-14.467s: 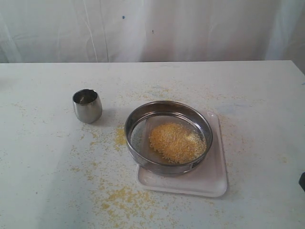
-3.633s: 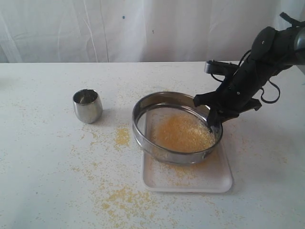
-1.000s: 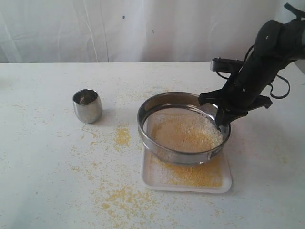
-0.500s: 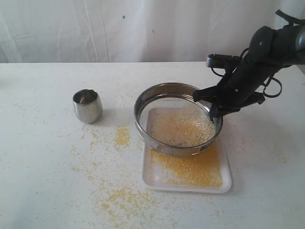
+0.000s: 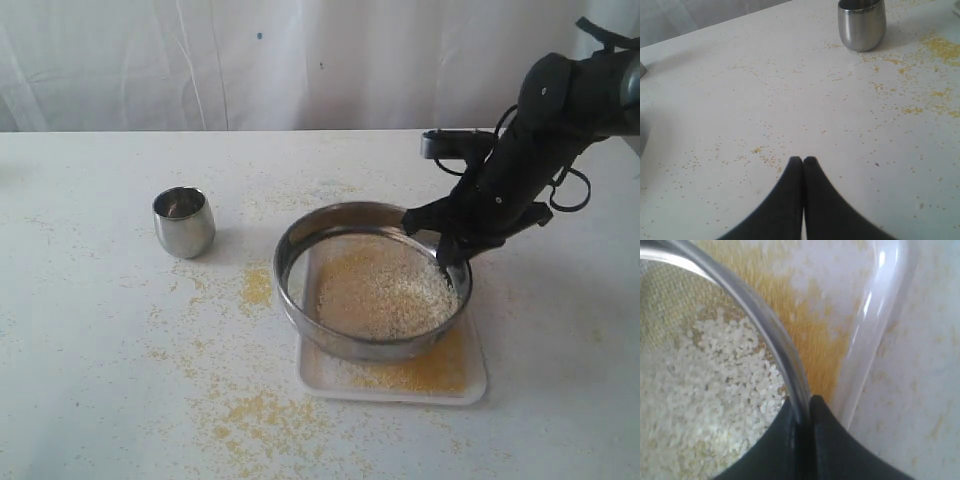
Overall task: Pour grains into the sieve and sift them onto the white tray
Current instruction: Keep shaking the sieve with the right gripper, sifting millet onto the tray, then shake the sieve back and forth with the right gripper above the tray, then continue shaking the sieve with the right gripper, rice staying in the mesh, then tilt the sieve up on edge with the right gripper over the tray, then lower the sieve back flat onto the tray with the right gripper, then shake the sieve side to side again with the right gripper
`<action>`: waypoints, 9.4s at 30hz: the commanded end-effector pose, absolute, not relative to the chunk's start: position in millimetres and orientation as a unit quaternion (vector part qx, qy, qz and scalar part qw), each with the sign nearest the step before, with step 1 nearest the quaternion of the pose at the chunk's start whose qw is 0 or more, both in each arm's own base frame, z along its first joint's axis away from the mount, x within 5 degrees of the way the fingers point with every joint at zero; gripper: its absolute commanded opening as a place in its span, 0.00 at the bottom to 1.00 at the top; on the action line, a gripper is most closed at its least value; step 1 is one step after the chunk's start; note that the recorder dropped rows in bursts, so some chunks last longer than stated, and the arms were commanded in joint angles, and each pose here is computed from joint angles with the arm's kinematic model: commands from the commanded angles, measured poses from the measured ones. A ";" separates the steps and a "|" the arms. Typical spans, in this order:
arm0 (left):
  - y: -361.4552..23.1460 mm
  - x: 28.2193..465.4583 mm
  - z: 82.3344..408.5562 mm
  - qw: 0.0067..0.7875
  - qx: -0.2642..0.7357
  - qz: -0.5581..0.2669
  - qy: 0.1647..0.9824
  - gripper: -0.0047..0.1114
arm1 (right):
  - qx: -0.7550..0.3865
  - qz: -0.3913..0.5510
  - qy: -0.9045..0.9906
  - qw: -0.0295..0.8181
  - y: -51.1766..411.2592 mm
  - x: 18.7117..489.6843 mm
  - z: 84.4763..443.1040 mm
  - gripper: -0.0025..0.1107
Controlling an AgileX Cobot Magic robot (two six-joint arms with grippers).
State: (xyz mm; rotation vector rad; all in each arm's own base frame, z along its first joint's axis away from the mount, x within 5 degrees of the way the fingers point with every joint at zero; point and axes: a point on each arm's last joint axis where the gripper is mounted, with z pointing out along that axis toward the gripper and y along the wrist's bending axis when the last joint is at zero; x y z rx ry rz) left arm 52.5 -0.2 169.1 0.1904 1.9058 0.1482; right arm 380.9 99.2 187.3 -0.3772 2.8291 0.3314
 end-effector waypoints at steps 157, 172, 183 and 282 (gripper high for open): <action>-0.8 52.4 168.5 0.575 0.084 0.059 0.811 0.04 | -0.052 0.087 0.982 0.160 102.7 408.4 200.3 0.02; -0.8 52.4 168.5 0.575 0.084 0.059 0.811 0.04 | -0.122 0.053 0.983 0.128 104.5 396.3 183.7 0.02; -0.8 52.4 168.5 0.575 0.084 0.059 0.811 0.04 | -0.115 0.060 0.964 0.232 111.7 405.4 200.0 0.02; -0.8 52.4 168.5 0.575 0.084 0.059 0.811 0.04 | -0.031 0.125 0.986 0.107 90.5 390.7 197.1 0.02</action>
